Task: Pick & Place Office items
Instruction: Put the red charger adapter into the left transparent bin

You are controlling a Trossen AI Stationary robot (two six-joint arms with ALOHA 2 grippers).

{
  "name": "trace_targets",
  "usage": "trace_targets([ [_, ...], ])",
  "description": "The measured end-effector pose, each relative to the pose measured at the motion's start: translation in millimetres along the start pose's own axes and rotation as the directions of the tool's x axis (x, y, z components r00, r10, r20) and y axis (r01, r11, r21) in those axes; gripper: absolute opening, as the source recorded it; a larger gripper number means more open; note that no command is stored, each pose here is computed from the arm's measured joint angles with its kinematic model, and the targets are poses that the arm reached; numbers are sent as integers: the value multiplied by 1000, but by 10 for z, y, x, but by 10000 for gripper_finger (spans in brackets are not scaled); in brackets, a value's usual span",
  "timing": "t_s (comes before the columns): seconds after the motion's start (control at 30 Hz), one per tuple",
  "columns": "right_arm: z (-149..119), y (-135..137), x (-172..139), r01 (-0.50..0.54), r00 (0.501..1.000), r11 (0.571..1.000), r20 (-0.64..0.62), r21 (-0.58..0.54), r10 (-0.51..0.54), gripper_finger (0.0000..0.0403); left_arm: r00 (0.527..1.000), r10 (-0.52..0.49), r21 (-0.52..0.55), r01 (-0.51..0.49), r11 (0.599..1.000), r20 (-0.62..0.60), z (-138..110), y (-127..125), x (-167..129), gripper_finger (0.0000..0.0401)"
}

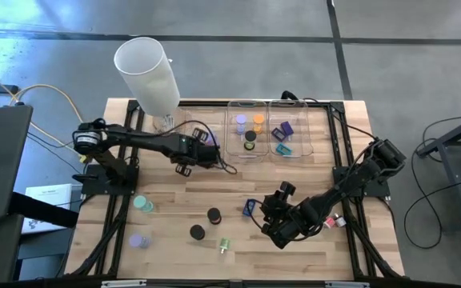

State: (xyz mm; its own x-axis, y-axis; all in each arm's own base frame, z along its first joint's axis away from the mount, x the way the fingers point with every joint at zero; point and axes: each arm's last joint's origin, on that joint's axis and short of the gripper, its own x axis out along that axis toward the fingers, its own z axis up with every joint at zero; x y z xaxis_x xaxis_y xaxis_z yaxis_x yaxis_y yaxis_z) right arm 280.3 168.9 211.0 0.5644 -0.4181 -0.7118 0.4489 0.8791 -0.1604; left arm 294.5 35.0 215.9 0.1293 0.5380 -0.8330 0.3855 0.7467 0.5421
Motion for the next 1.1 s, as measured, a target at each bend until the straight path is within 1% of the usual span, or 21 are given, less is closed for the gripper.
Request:
trace_targets([
  [0.07,-1,0,1,0,1000,1000,0,0,0,187,999,38,46,-36,998,-33,26,-24,15,112],
  [0.17,-26,-3,21,1,1000,1000,1,0,-1,187,997,57,109,-51,993,-53,42,-45,30,111],
  [0.37,-140,-27,158,-14,1000,1000,3,24,14,187,997,56,113,-50,992,-54,40,-44,30,111],
  [0.53,-126,-8,164,-29,999,1000,22,3,29,187,998,43,112,-38,993,-47,42,-47,31,111],
  [0.63,-124,-4,162,-30,999,1000,27,-4,30,187,998,43,107,-38,994,-44,46,-51,28,125],
  [0.73,-124,-5,163,-29,999,1000,27,-5,30,187,998,48,46,-46,998,-35,56,-45,28,128],
  [0.83,-124,-5,163,-29,999,1000,27,-5,29,187,998,60,-43,-60,997,-4,77,-19,22,113],
  [0.93,-123,-4,163,-30,999,1000,27,-4,30,187,998,64,-68,-63,996,6,74,-18,1,109],
  [1.0,-122,-4,162,-31,999,1000,28,-4,31,187,997,78,-110,-75,991,22,87,-10,-24,109],
  [1.1,-121,-4,162,-31,999,1000,29,-3,31,187,995,92,-209,-82,974,37,106,69,-67,109],
])
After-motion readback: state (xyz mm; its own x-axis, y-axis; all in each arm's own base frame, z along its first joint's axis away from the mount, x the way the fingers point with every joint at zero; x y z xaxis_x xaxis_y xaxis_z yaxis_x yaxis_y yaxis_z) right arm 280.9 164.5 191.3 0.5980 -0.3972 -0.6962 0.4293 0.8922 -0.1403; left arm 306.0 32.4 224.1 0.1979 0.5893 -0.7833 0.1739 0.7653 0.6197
